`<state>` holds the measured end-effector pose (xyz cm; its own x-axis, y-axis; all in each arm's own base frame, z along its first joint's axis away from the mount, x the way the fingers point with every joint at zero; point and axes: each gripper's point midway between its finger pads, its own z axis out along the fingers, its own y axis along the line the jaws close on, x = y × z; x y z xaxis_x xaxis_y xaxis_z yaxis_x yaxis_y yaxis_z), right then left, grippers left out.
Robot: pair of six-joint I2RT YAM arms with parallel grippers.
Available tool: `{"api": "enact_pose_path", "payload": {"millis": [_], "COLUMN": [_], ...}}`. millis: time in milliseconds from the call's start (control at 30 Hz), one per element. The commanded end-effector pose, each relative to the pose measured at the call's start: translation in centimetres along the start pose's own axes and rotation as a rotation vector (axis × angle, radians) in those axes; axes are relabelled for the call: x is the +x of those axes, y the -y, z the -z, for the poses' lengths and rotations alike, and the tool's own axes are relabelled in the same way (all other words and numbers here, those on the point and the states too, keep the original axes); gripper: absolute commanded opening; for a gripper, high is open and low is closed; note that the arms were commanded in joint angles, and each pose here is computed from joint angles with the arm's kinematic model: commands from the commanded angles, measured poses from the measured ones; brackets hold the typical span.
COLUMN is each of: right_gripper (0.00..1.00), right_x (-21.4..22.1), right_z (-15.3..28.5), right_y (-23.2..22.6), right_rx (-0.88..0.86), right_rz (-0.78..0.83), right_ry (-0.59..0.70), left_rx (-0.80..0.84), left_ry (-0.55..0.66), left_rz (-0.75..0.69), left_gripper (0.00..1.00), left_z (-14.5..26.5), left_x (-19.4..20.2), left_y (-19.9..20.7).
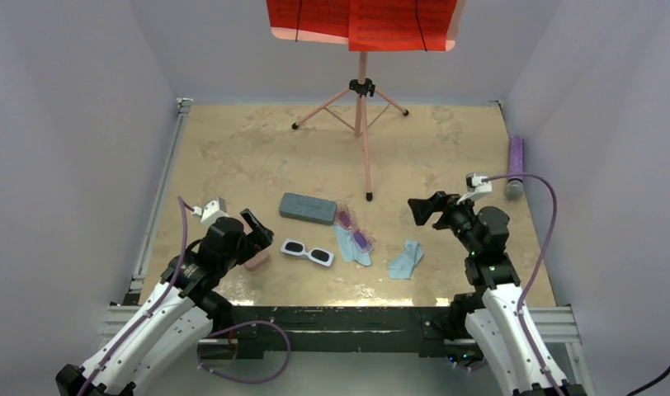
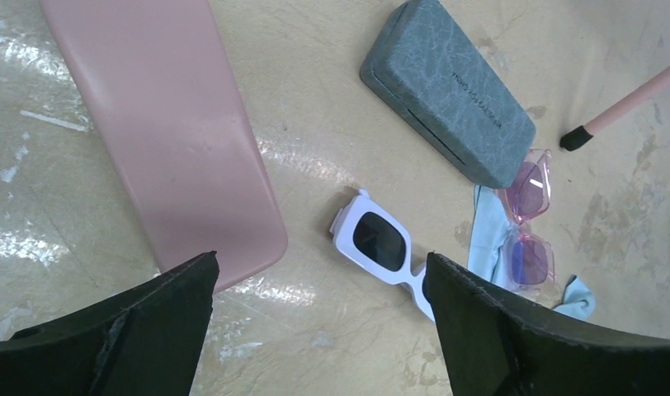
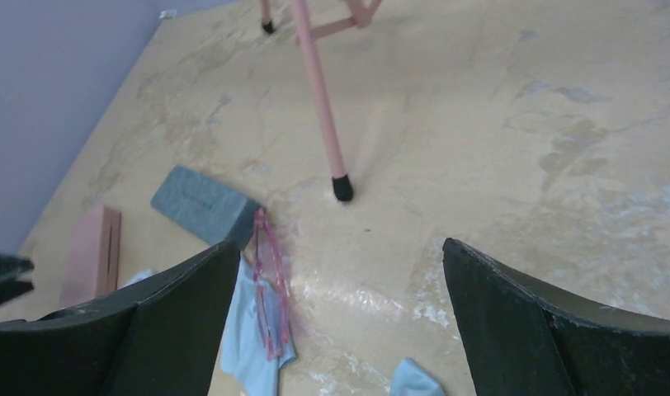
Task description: Organize the sunglasses
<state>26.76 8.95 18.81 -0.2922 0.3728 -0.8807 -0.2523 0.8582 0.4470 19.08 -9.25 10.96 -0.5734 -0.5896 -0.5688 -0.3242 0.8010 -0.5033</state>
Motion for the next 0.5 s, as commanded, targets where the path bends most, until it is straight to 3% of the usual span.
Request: {"api": "enact_pose_path", "payload": {"millis": [0,300,467], "right_gripper": [0.98,0.98,0.99], "right_x": [0.3,6.5,9.3], "right_z": [-0.7,-7.6,-12.9], "right_y": [-5.5,-14.1,-16.8], "right_rx": [-0.288,-0.555,-0.584], "right_rz": [0.185,0.712,0.855], "right_ry": [-0.068,-0.404,-0.536], "left_rx": [-0.034,-0.043,0.001], "left_ry": [0.026,0.037,0.013], "left_rz": [0.028,0.004,0.0], "left_gripper": [1.0,1.0,1.0], "left_z": [0.3,0.7,0.5], "left_x": [-0.7,-0.8,0.0], "left_y": [-0.3,-1.0,-0.7]}}
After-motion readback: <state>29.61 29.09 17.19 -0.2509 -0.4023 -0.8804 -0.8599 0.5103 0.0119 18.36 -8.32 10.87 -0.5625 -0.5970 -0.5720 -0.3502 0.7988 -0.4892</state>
